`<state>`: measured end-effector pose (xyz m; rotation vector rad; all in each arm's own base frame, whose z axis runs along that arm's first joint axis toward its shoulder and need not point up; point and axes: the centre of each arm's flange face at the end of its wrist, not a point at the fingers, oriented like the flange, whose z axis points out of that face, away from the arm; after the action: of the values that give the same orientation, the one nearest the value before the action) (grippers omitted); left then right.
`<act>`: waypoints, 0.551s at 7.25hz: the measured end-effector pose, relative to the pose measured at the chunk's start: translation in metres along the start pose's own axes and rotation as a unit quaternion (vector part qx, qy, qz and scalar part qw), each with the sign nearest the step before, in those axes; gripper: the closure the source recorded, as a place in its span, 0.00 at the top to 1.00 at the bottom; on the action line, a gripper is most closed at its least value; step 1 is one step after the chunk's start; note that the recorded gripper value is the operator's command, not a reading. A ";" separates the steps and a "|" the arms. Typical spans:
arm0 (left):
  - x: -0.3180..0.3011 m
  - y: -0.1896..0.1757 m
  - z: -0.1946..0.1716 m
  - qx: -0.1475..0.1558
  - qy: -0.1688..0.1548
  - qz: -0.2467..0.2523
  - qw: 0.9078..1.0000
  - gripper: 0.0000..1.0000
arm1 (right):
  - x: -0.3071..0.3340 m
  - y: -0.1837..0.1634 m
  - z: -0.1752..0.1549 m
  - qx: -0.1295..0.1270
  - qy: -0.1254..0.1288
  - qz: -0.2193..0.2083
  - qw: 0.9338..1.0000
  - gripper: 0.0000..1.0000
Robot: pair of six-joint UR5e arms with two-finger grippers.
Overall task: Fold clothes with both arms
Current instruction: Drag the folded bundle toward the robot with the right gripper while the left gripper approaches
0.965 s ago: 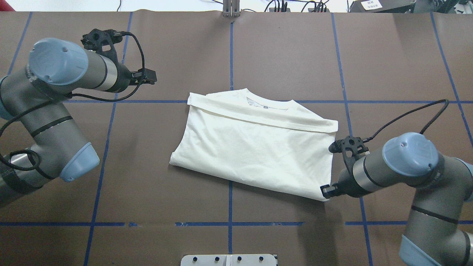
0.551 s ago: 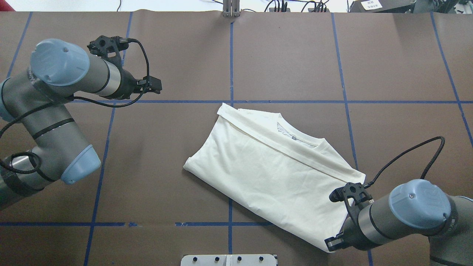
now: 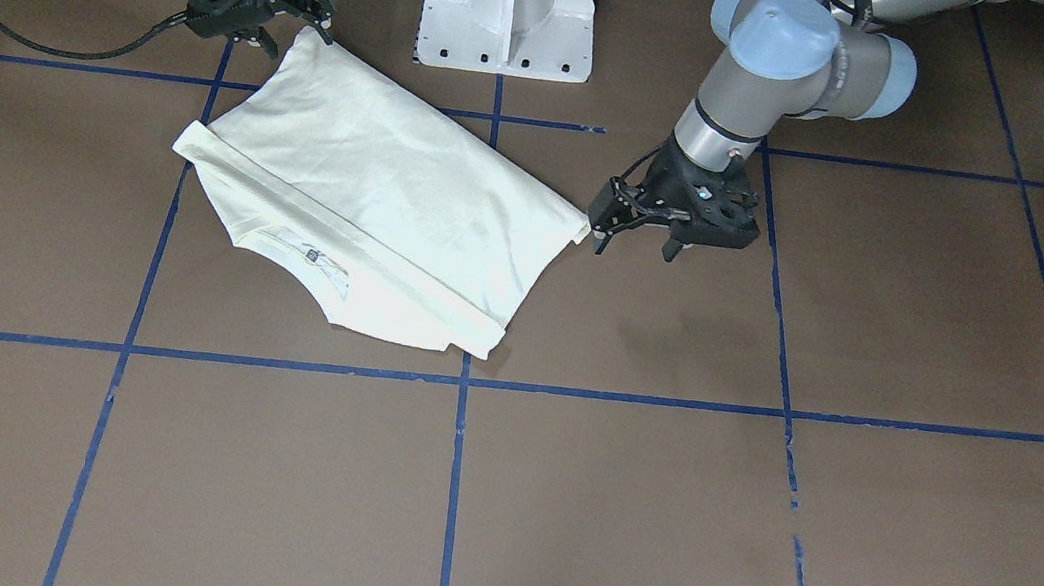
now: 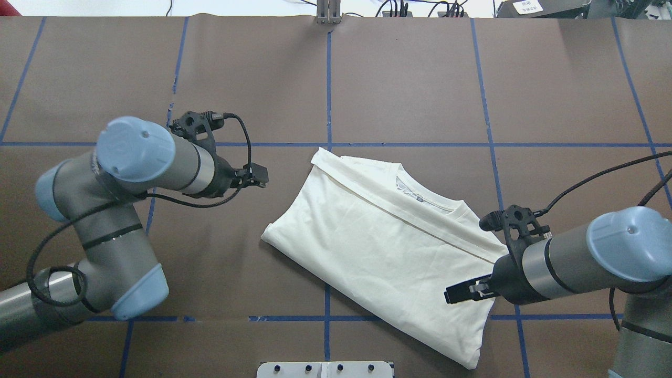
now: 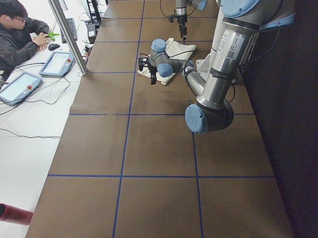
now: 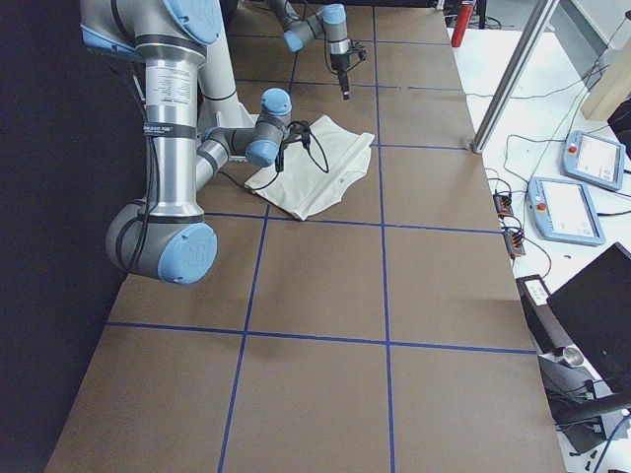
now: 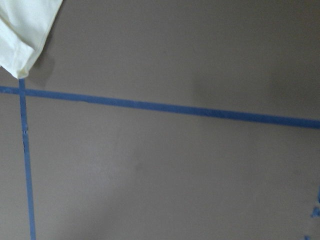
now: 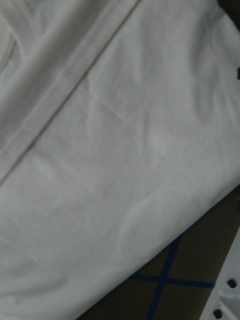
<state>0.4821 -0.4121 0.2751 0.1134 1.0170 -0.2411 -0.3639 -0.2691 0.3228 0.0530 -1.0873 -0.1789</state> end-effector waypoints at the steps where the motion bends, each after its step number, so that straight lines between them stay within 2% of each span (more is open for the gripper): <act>1: 0.009 0.040 0.020 -0.011 -0.006 -0.024 1.000 0.98 | -0.009 -0.018 -0.010 0.029 -0.008 -0.002 1.000 1.00; 2: 0.016 0.070 0.033 -0.024 -0.017 -0.048 0.998 0.86 | -0.017 -0.029 -0.014 0.048 -0.012 -0.005 0.999 1.00; 4: 0.028 0.094 0.043 -0.028 -0.041 -0.073 0.996 0.79 | -0.024 -0.039 -0.016 0.063 -0.016 -0.007 0.998 1.00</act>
<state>0.5554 -0.3346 0.2717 -0.0213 0.9514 -0.3474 -0.3650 -0.3044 0.2891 0.1719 -1.1305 -0.1234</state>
